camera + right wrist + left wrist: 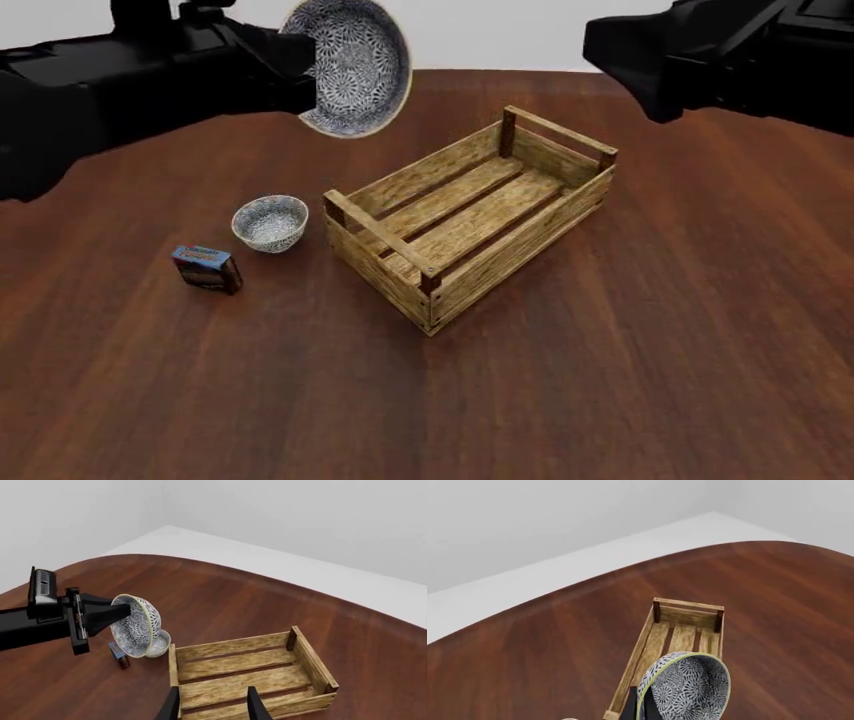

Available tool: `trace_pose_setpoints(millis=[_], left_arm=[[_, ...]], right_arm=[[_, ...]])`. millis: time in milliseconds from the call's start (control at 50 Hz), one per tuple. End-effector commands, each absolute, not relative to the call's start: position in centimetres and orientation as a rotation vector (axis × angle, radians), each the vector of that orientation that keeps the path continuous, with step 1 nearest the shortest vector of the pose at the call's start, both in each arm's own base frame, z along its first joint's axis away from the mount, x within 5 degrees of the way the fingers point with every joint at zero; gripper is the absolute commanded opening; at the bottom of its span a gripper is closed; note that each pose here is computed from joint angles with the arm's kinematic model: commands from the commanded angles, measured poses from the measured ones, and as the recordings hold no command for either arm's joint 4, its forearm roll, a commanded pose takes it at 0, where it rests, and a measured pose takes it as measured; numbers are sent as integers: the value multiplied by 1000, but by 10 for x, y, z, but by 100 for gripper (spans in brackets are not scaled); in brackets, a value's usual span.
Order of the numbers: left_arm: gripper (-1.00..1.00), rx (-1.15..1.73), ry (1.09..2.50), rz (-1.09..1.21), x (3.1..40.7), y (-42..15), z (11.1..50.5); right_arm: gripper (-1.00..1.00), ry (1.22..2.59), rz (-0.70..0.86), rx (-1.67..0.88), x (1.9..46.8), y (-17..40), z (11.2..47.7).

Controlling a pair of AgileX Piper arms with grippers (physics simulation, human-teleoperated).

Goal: Stack the right bowl on the left bowl and place them in the tray.

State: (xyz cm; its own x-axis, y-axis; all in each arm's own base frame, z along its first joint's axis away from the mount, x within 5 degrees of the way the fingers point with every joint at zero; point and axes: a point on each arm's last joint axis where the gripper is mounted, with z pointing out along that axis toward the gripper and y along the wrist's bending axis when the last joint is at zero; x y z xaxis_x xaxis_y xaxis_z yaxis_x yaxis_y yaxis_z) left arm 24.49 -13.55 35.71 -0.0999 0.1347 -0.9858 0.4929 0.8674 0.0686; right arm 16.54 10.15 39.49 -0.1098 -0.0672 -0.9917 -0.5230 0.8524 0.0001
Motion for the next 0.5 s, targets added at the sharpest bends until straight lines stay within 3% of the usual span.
trace_pose_setpoints(millis=[20,320,500], left_arm=[[-100,481,1680,-303,239,-126,365],[-100,460,1745,-327,227,-120,376],[-100,384,1845,-294,240,-107,375]], right_arm=[[100,1648,400,-469,167,102,395],[100,1643,396,-472,166,100,396],[100,1642,399,-475,165,101,395]])
